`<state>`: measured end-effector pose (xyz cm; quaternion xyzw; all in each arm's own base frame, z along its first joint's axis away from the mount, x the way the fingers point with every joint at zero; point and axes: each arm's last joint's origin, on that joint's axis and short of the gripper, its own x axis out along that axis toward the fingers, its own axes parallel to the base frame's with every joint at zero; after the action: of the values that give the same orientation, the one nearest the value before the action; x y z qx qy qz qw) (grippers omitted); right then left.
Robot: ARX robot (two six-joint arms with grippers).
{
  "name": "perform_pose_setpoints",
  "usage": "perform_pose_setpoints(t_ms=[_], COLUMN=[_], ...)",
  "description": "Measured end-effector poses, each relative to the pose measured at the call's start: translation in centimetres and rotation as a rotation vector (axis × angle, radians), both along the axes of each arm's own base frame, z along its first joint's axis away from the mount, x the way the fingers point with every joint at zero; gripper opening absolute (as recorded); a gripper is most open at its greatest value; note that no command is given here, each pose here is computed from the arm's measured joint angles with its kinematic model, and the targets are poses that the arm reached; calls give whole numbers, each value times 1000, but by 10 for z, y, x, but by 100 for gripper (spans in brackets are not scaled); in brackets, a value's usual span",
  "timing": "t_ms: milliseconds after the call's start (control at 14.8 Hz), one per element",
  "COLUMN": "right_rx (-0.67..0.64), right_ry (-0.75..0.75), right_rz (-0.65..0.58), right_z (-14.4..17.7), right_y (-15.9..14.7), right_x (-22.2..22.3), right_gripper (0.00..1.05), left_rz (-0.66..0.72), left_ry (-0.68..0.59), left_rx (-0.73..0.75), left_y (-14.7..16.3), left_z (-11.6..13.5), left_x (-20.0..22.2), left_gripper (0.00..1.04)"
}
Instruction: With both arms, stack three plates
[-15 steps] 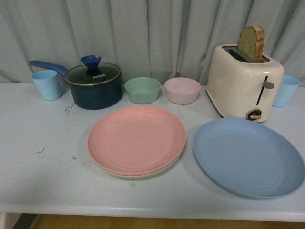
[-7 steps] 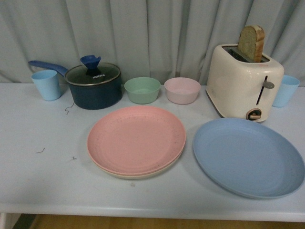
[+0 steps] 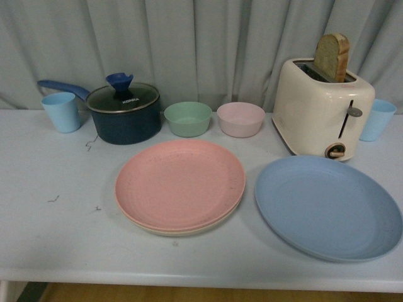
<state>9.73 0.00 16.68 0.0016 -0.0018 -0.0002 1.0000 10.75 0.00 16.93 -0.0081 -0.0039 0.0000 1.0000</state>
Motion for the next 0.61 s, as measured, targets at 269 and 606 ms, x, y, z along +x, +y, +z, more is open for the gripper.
perform_pose_setpoints(t_ms=[269,606], right_rx=[0,-44], right_ry=[0,-132], right_rz=[0,250], right_z=[0,19], right_y=[0,-11], right_x=[0,15], right_gripper=[98,98], left_rz=[0,-5], left_ry=[12,7], left_rx=[0,1], left_y=[0,0], left_z=[-3,-3], left_x=[-10,-10], left_gripper=[2,46])
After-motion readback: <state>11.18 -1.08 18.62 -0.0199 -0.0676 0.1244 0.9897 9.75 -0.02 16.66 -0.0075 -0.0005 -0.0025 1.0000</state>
